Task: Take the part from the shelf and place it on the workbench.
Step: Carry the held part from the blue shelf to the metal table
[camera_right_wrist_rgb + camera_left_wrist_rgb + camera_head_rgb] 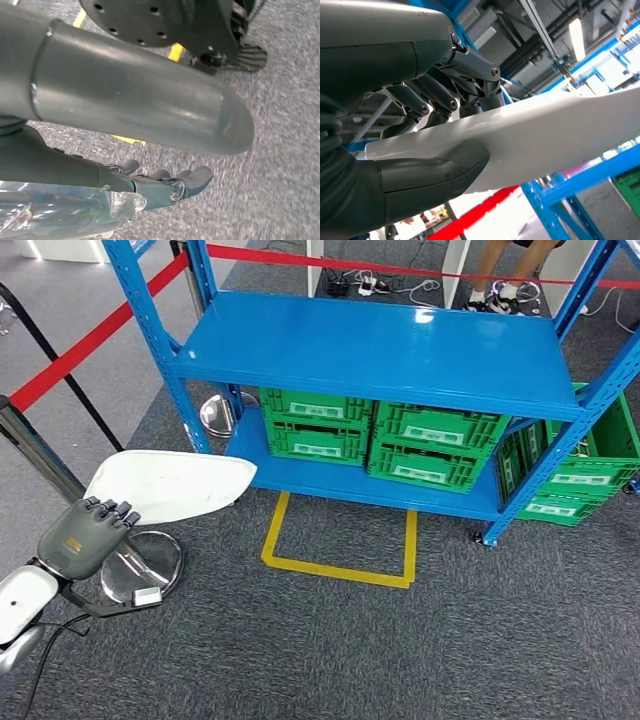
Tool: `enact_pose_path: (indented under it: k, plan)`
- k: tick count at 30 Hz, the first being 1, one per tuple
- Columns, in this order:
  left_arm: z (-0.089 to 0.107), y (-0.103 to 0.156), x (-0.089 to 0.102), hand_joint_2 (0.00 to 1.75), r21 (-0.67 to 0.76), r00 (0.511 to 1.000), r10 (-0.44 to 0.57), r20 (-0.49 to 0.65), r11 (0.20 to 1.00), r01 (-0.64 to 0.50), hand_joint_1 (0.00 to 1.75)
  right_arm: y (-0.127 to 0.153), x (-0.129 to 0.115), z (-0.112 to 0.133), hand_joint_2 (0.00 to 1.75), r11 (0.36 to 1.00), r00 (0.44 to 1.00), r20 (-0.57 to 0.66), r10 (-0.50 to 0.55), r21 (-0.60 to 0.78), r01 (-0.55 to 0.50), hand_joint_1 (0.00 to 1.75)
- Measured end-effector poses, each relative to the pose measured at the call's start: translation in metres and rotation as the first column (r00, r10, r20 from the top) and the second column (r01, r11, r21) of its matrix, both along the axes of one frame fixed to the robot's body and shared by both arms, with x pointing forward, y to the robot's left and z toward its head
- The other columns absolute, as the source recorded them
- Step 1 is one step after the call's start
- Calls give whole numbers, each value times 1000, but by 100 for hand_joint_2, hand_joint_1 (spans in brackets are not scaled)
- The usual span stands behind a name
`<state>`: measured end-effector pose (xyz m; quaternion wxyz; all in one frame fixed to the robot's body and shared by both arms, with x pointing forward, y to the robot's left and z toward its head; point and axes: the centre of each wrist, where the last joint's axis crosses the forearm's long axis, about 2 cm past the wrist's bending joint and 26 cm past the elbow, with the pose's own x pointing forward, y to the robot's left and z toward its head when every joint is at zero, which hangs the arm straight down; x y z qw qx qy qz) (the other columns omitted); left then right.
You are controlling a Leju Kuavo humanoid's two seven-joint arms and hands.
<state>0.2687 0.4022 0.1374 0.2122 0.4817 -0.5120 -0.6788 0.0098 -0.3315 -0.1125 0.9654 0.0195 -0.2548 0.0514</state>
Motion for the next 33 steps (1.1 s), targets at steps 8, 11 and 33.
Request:
enact_pose_path:
  k: [8, 11, 33]
  plan:
    - [0, 2, 0, 175, 4, 1000, 2, -1, 1000, -2, 175, 2, -2, 0, 0, 1000, 1000, -6, 2, -4, -2, 0]
    - [1, 2, 0, 175, 9, 1000, 0, 6, 1000, 0, 175, 4, -2, -1, 0, 1000, 1000, -6, 11, -5, -11, 0]
    - [6, 1, 6, 175, 27, 1000, -8, 28, 1000, 7, 175, 0, 2, 0, 0, 997, 998, -7, 58, -58, -59, 0]
